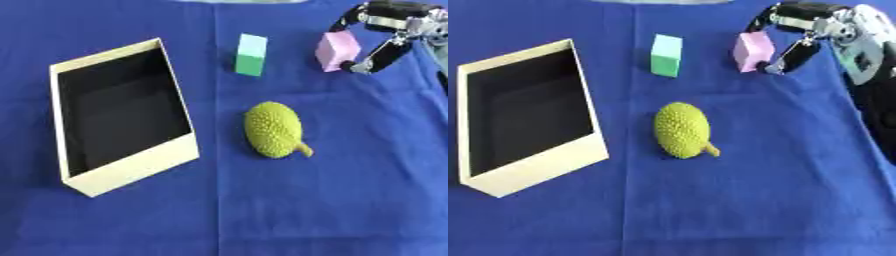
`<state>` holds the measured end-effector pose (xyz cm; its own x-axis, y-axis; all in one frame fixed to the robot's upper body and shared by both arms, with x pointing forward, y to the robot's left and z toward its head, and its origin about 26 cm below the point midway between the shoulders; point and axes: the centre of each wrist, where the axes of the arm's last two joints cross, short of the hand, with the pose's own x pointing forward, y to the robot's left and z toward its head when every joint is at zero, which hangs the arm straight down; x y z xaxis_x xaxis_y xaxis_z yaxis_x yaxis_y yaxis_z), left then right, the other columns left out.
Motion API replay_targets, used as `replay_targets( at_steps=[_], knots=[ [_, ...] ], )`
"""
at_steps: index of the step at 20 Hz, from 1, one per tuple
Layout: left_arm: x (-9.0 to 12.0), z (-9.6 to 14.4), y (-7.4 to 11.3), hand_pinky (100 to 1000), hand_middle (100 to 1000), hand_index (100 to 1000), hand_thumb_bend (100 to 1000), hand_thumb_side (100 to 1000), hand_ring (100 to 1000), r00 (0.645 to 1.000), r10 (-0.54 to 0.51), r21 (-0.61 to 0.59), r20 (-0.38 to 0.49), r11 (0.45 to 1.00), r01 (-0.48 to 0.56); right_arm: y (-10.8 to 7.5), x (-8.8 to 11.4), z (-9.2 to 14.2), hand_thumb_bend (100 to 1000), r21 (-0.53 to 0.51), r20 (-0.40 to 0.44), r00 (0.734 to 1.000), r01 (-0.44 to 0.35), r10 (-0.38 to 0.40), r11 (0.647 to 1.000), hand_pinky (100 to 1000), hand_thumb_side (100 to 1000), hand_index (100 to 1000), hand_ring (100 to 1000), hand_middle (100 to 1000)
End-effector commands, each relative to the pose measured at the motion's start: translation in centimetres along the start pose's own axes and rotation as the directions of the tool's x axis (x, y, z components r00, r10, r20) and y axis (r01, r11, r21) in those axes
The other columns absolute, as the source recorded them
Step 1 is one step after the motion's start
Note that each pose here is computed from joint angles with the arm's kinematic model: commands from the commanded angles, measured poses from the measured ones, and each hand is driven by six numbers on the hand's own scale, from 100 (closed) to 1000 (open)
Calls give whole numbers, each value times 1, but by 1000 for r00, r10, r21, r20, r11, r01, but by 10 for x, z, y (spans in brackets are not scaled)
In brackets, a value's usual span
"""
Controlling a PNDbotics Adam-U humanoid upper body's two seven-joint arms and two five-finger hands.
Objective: Pick up objects on the table and place them in the box.
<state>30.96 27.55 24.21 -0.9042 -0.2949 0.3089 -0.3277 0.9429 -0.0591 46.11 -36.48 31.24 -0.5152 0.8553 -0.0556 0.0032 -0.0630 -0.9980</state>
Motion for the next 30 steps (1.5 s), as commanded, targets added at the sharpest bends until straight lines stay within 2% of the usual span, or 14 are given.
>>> replay_targets(
  at_steps=[1,4,8,12,16,19,24,27,30],
  knots=[
    [5,-6,2,691,754,812,160,704,821,1000,-4,-8,25,1000,4,-18,1,5,213,-61,-7,1000,3,-4,998,847,100,558,777,319],
    [5,-5,3,692,755,812,162,703,821,1000,-7,-8,21,1000,7,-25,5,6,174,-106,4,1000,18,-18,994,839,100,536,756,297],
    [4,-4,4,692,754,812,167,699,820,1000,-11,-8,20,1000,12,-57,29,10,164,-214,82,997,13,5,977,829,100,521,710,280],
    [4,-4,4,695,754,813,175,689,819,1000,-13,-5,23,1000,13,-92,81,4,215,-284,201,977,-12,72,959,813,100,531,630,287],
    [5,-6,1,698,754,814,187,676,817,999,-3,-1,33,1000,3,-112,146,-19,214,-305,349,923,-52,162,951,811,100,535,611,291],
    [6,-9,-2,702,753,816,206,656,813,999,14,8,52,1000,-14,-114,187,-38,212,-306,435,882,-46,182,951,812,100,533,603,289],
    [11,-22,-11,715,746,817,257,597,800,988,58,27,143,998,-62,-107,231,-63,201,-288,527,835,-2,161,958,810,100,524,595,282],
    [15,-31,-16,720,744,819,272,578,794,977,76,25,201,996,-83,-99,251,-76,197,-275,554,818,6,153,962,809,100,522,593,280],
    [17,-36,-19,723,743,819,279,570,792,969,86,14,230,996,-92,-86,265,-90,196,-247,560,817,2,140,969,805,100,520,590,279]
  ],
)
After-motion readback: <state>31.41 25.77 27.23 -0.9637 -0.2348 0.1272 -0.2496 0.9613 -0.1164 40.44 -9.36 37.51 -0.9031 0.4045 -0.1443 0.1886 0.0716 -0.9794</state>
